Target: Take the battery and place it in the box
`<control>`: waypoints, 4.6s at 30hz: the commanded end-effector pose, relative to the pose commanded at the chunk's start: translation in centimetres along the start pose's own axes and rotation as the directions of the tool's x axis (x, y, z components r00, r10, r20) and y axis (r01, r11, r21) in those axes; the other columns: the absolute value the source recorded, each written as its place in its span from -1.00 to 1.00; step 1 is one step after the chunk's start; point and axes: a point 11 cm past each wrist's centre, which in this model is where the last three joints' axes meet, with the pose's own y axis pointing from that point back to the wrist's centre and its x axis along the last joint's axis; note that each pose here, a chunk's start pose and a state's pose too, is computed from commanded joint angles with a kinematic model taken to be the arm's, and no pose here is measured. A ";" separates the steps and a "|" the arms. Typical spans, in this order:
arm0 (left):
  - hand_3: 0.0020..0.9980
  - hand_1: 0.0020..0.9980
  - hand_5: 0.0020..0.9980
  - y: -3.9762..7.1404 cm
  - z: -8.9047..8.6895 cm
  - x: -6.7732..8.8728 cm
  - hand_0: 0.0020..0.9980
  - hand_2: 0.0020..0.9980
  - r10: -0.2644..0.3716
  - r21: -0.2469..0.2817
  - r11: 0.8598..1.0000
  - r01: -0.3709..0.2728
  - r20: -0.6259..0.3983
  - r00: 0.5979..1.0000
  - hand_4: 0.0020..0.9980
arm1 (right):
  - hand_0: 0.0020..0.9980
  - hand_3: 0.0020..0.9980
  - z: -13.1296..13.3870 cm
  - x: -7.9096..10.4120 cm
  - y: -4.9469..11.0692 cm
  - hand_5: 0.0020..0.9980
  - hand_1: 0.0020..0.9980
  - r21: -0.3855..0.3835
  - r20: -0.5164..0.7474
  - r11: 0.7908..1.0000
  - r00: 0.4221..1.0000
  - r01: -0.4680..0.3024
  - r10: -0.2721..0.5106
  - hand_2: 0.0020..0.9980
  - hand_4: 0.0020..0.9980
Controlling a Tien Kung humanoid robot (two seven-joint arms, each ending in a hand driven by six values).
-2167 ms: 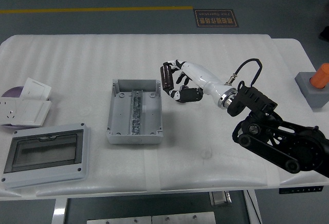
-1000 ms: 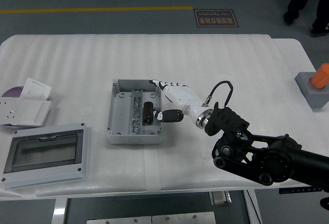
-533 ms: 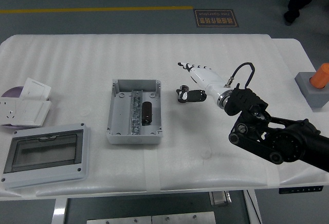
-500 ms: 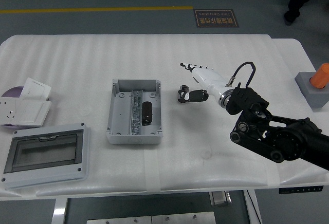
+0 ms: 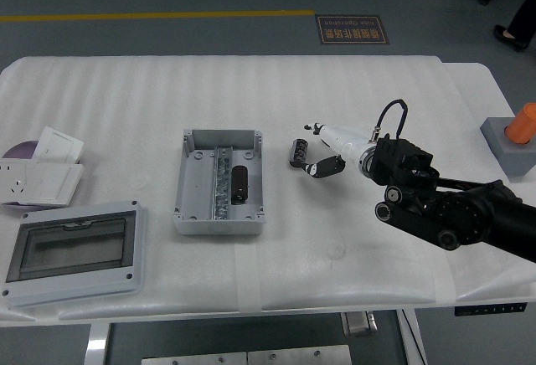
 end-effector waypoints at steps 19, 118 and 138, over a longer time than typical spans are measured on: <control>0.08 0.30 -0.38 0.1 0.6 0.4 0.24 0.02 0.007 -0.011 1.000 -0.007 0.014 1.000 0.19 | 0.87 0.98 -0.7 0.0 -1.3 -0.11 0.71 -0.022 -0.056 1.000 0.998 0.020 -0.021 0.84 0.55; 0.10 0.30 -0.28 0.0 0.5 0.0 0.24 0.03 0.003 -0.012 1.000 -0.003 0.014 1.000 0.18 | 0.74 1.00 -0.2 -1.5 -0.2 0.11 0.57 0.061 -0.016 0.998 0.999 0.034 -0.033 0.73 0.83; 0.10 0.29 -0.23 0.0 0.7 -0.1 0.24 0.03 0.002 -0.018 1.000 -0.002 0.014 1.000 0.14 | 0.68 0.98 1.6 -2.6 -0.3 0.10 0.49 0.031 -0.060 1.000 0.998 0.004 -0.002 0.57 0.81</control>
